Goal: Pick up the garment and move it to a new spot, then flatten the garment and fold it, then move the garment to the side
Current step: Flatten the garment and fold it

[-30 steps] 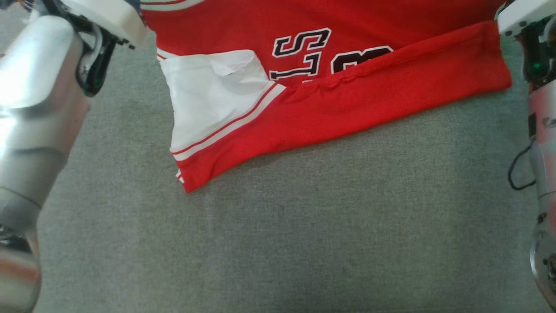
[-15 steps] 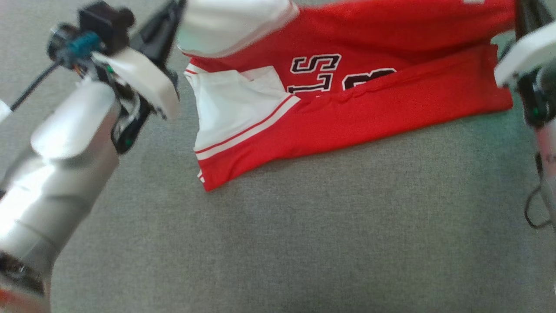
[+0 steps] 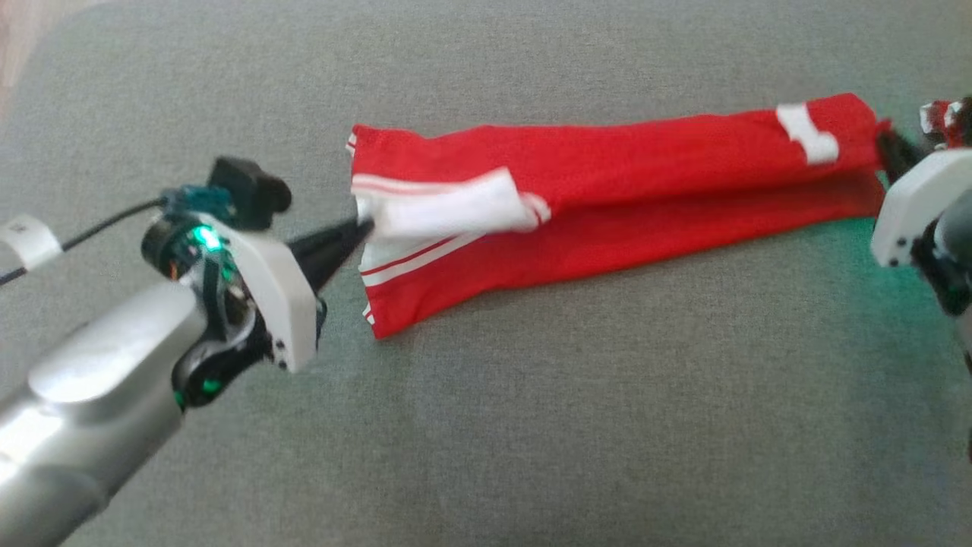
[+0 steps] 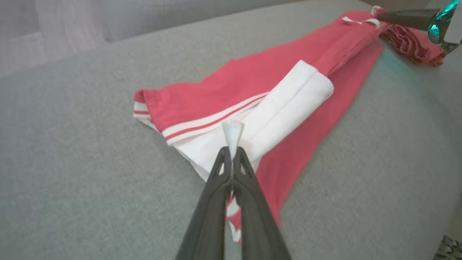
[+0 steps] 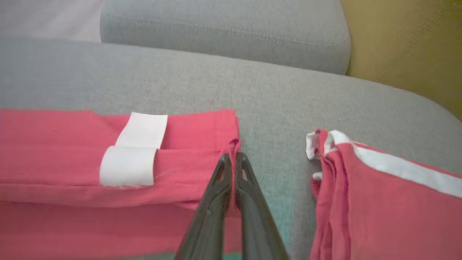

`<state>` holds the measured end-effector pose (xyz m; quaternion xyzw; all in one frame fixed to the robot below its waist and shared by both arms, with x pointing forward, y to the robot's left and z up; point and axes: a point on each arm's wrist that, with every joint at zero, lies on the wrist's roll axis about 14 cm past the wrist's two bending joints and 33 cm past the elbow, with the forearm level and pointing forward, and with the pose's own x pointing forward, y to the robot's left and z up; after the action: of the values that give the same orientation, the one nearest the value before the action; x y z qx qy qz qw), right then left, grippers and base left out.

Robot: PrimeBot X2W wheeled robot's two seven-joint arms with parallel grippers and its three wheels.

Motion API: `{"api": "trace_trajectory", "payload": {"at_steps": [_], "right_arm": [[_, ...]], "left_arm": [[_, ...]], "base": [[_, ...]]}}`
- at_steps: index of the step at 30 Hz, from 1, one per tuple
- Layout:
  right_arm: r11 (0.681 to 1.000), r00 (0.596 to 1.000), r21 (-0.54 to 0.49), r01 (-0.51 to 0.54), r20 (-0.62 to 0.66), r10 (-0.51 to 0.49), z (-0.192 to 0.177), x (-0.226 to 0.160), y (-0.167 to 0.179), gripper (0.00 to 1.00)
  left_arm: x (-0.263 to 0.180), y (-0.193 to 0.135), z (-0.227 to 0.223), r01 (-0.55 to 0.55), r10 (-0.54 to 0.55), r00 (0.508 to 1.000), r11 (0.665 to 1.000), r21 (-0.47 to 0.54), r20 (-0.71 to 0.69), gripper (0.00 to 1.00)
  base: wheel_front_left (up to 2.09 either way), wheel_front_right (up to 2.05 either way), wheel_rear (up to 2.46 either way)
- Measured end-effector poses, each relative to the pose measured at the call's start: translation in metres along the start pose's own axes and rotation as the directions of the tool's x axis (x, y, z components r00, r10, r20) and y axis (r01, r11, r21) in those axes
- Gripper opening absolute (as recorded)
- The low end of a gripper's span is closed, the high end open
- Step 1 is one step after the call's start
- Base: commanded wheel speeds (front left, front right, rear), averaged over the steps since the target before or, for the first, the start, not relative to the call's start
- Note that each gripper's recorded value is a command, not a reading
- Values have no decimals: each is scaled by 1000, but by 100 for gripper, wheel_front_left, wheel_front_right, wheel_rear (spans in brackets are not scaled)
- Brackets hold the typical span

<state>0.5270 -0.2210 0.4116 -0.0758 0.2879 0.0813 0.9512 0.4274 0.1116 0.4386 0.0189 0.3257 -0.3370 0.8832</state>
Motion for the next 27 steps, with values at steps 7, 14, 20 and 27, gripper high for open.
{"api": "trace_trajectory", "payload": {"at_steps": [7,14,20,27], "right_arm": [[997,995,-81,-12,-101,4,-25,-9,-6,0],[997,993,-68,-23,-121,14,-31,-11,-5,0],[1000,996,-23,-2,-92,-1,-25,-16,-13,100],[989,976,142,29,209,-59,46,-34,-33,100]], "left_arm": [[-1,-24,-29,68,-72,990,997,-32,-121,0],[2,-29,-38,84,-87,981,996,-24,-175,8],[7,-23,-26,29,-29,994,1000,-3,-108,100],[-2,-5,66,-120,118,935,993,-14,334,100]], "base": [[0,0,0],[0,0,0],[0,0,0],[0,0,0]]}}
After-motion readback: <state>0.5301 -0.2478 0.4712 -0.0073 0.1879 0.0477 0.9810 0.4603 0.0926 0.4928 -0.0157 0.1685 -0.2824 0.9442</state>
